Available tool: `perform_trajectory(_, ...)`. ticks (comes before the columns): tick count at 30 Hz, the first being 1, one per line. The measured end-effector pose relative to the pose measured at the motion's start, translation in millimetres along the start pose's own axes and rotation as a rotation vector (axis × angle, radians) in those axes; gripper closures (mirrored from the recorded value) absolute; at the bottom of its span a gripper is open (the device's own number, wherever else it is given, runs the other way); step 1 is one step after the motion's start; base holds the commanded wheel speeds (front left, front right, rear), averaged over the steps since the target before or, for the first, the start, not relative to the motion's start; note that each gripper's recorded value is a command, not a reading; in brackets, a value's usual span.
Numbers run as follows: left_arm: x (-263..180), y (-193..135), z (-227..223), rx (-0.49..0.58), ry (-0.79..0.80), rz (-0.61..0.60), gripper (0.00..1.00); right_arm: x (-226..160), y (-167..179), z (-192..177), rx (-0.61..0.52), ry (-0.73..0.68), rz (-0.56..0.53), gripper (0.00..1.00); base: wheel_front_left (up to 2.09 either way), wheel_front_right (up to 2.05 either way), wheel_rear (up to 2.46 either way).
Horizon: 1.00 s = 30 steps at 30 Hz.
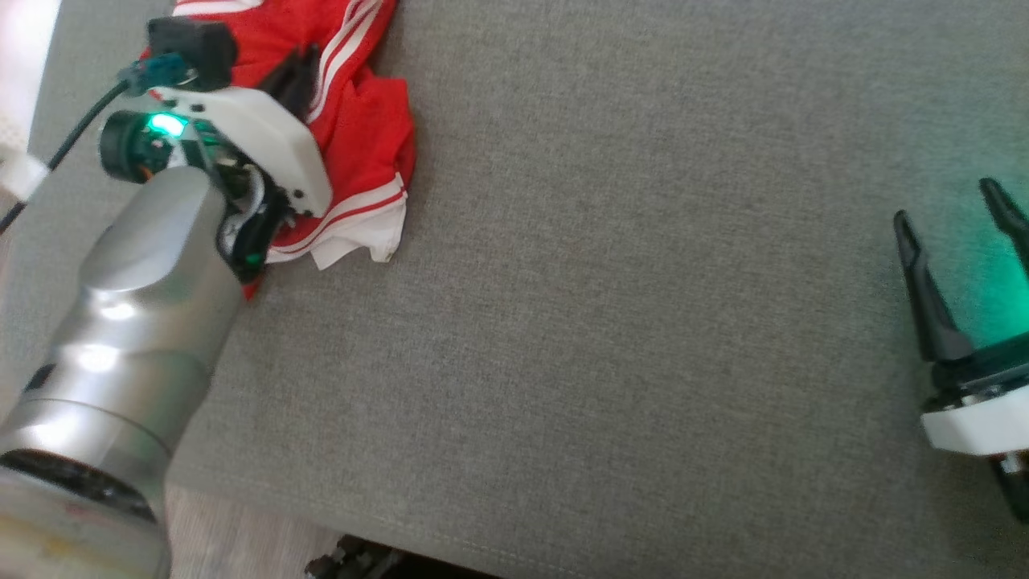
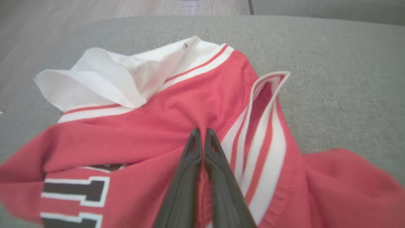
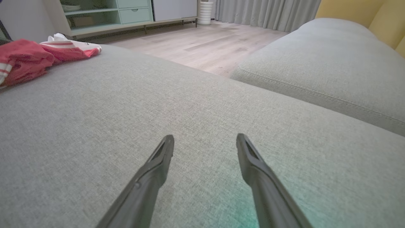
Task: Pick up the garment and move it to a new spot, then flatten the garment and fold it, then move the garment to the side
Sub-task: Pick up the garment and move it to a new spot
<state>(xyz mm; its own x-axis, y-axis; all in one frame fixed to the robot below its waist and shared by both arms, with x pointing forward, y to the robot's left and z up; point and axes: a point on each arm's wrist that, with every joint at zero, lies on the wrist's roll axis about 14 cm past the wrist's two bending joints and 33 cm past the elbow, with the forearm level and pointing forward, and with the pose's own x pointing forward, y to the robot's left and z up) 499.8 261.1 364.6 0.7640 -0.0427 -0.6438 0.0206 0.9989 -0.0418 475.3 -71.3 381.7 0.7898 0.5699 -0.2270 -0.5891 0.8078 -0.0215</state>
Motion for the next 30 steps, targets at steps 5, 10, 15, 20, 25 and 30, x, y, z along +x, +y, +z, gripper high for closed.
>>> perform_trajectory(5,-19,13,42,0.048,-0.142,0.015,1.00,-6,12,14,0.025,-0.047,-0.007,0.00,0.00,0.00,0.00)
perform_trajectory(10,-49,7,108,0.138,-0.329,-0.005,1.00,-19,18,33,0.034,-0.108,-0.037,0.00,0.00,0.00,0.00)
perform_trajectory(15,-87,-22,162,0.236,-0.480,-0.077,1.00,-38,28,51,0.066,-0.160,-0.078,0.00,0.00,0.00,0.00)
perform_trajectory(20,-127,-75,200,0.294,-0.606,-0.211,1.00,-62,37,69,0.078,-0.203,-0.121,0.00,0.00,0.00,0.00)
perform_trajectory(25,-165,-145,224,0.319,-0.686,-0.392,1.00,-99,27,97,0.085,-0.291,-0.223,0.00,0.00,0.00,0.00)
perform_trajectory(30,-190,-223,219,0.332,-0.701,-0.606,1.00,-149,10,103,0.088,-0.332,-0.361,0.00,0.00,0.00,0.00)
